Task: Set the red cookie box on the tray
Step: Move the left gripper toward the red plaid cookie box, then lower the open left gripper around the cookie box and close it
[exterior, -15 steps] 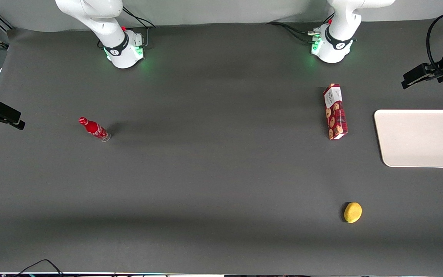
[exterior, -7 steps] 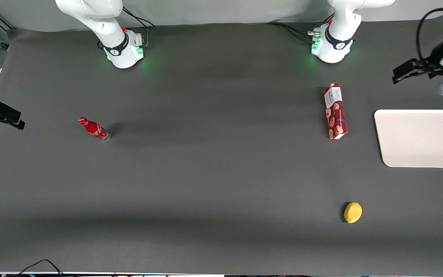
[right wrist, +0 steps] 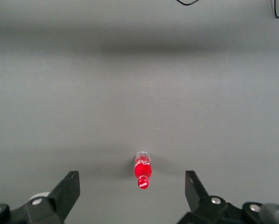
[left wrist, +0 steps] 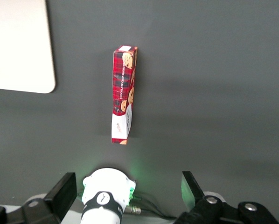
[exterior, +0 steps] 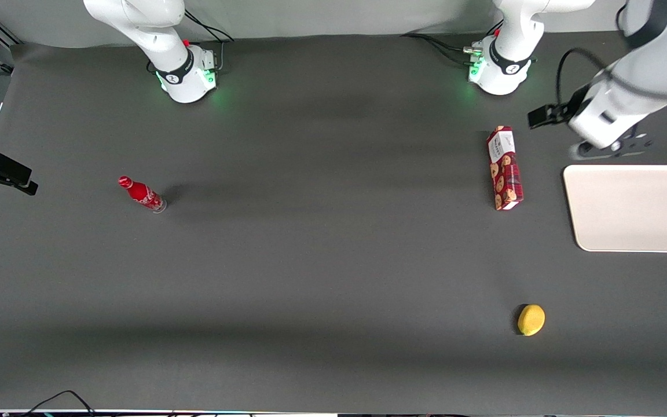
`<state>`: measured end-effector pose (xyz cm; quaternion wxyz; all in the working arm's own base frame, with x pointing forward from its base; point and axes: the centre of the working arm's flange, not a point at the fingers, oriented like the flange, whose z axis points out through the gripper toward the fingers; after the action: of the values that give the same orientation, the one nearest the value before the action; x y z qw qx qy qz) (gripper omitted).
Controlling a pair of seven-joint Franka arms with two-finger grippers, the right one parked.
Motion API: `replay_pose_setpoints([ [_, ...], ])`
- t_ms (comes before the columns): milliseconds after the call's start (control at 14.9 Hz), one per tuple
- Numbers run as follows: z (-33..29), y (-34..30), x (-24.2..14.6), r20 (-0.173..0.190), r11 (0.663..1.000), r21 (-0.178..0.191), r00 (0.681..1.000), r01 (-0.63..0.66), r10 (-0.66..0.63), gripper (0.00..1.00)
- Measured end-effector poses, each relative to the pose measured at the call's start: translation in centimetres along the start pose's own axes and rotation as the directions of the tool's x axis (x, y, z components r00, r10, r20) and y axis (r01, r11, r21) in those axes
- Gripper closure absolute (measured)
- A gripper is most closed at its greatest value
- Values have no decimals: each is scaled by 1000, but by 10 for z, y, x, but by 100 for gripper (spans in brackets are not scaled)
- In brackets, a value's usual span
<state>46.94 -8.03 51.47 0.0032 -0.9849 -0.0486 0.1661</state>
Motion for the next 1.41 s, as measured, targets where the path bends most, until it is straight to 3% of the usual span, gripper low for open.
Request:
replay_pose_setpoints([
  [134, 52, 1, 8, 2, 1000, 1, 1000, -7, 7, 0],
  [336, 121, 7, 14, -24, 999, 9, 999, -49, 49, 0],
  [604, 182, -2, 17, -92, 992, 11, 988, -122, 123, 0],
  [1007, 231, -21, 28, -138, 983, 37, 973, -180, 183, 0],
  [1410, 271, -40, 40, -158, 973, 38, 960, -227, 230, 0],
])
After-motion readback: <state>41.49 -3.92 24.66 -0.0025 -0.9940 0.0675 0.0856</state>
